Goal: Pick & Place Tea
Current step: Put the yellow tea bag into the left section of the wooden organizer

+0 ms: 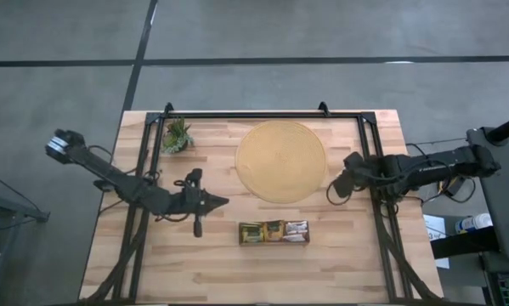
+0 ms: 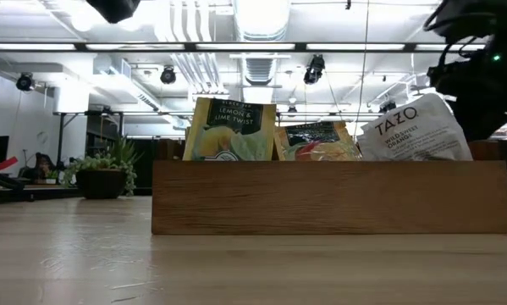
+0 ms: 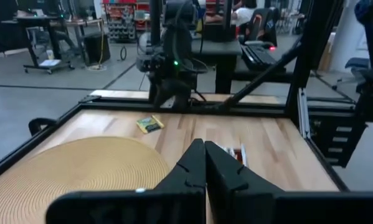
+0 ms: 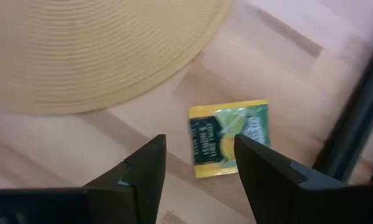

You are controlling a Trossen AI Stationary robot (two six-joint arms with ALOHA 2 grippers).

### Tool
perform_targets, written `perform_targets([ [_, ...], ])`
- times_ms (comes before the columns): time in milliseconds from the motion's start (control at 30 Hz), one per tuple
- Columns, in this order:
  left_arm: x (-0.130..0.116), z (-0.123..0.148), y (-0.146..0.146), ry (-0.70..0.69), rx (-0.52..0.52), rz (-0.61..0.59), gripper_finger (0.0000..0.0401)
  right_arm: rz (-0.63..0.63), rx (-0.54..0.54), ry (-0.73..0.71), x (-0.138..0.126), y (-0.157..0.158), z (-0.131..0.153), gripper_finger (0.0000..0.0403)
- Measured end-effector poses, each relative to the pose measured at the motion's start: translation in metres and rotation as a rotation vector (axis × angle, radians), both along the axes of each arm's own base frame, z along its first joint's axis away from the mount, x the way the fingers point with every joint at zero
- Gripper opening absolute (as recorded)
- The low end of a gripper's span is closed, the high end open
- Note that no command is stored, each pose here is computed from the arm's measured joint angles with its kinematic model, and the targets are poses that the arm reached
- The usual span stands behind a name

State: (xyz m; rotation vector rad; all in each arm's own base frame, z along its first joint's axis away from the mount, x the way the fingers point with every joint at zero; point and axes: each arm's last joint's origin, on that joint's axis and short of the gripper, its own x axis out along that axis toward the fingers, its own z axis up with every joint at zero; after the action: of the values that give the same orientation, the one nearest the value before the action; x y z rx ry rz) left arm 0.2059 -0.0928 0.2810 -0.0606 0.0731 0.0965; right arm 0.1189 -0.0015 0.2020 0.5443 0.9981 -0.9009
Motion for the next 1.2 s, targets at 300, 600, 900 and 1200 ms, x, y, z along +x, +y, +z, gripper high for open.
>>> perform_targets([
  [300, -0.005, -0.004, 0.003, 0.001, -0.001, 0.0, 0.0, -0.128, 0.047, 0.08, -0.001, -0.03, -0.003, 0.0185],
  [600, -0.004, -0.003, 0.002, -0.002, -0.002, -0.001, 0.0, -0.151, 0.241, 0.189, 0.011, -0.061, -0.039, 0.0185],
  [900, -0.004, -0.003, 0.002, -0.004, -0.007, -0.002, 0.0, -0.1, 0.378, 0.313, 0.033, -0.078, -0.085, 0.0168],
  [1200, -0.004, -0.002, 0.002, -0.008, -0.009, -0.002, 0.0, 0.173, 0.2, 0.206, 0.064, -0.063, -0.039, 0.0017],
])
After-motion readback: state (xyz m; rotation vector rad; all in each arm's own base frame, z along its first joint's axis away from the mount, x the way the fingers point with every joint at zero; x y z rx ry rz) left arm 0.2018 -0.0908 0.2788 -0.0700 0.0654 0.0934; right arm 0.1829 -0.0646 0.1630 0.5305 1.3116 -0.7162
